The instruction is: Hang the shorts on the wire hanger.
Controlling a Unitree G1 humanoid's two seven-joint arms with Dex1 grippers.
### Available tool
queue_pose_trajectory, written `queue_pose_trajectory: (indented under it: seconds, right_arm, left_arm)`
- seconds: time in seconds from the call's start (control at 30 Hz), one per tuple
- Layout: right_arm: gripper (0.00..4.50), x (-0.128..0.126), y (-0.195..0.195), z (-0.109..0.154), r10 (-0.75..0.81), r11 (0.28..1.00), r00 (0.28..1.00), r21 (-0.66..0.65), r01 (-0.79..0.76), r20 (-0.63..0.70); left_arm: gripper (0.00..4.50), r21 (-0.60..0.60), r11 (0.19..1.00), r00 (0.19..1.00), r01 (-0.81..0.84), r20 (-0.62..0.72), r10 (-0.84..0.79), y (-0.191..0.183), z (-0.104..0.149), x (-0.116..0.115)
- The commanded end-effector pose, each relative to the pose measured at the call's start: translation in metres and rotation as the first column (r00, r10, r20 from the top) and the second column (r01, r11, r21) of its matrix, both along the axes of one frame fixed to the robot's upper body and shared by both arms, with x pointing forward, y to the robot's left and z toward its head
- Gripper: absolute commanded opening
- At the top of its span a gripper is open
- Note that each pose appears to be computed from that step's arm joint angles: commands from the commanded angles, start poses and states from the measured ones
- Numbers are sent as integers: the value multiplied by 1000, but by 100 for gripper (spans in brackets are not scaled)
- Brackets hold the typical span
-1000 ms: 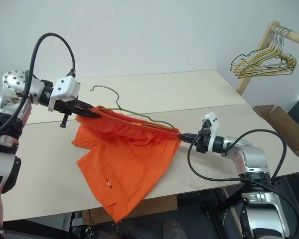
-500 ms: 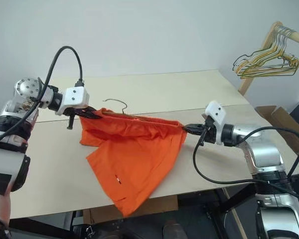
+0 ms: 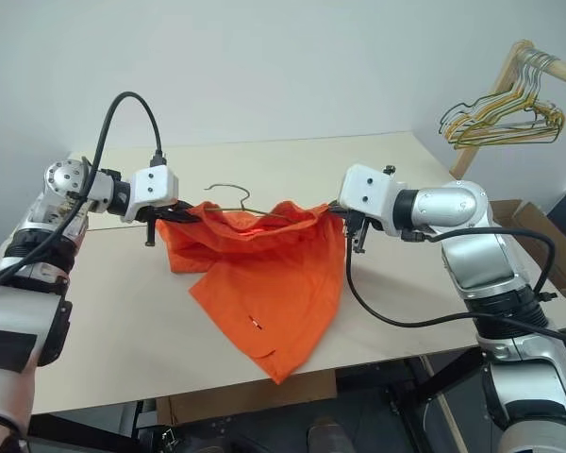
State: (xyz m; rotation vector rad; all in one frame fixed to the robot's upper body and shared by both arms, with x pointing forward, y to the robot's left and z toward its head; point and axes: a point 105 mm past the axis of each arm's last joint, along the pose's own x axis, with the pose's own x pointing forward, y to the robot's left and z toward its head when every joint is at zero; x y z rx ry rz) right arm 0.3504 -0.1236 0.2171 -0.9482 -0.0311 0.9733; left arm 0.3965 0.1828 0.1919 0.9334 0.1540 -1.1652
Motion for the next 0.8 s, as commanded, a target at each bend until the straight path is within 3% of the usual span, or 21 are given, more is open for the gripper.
queue_pose_trajectory:
  seconds: [0.03, 0.33, 0.47, 0.63, 0.8]
  right_arm:
    - [6, 5, 5, 7, -7, 1000, 999, 5, 7, 40]
    - [6, 15, 13, 19, -52, 992, 998, 113, 54, -19]
    - [6, 7, 14, 26, -23, 980, 987, 190, 53, -157]
    - [6, 1, 13, 16, -4, 994, 996, 109, 14, -89]
    - [131, 8, 7, 13, -46, 997, 999, 57, 47, -4]
  left_arm:
    - [0, -46, 998, 998, 42, 55, -39, -4, 19, -4]
    - [0, -65, 996, 998, 58, 41, -56, -7, 13, -8]
    - [0, -119, 991, 998, 57, 45, -52, -14, 17, -7]
    - [0, -150, 987, 998, 51, 55, -43, -17, 20, -6]
    - [0, -173, 983, 998, 58, 47, -51, -18, 21, -7]
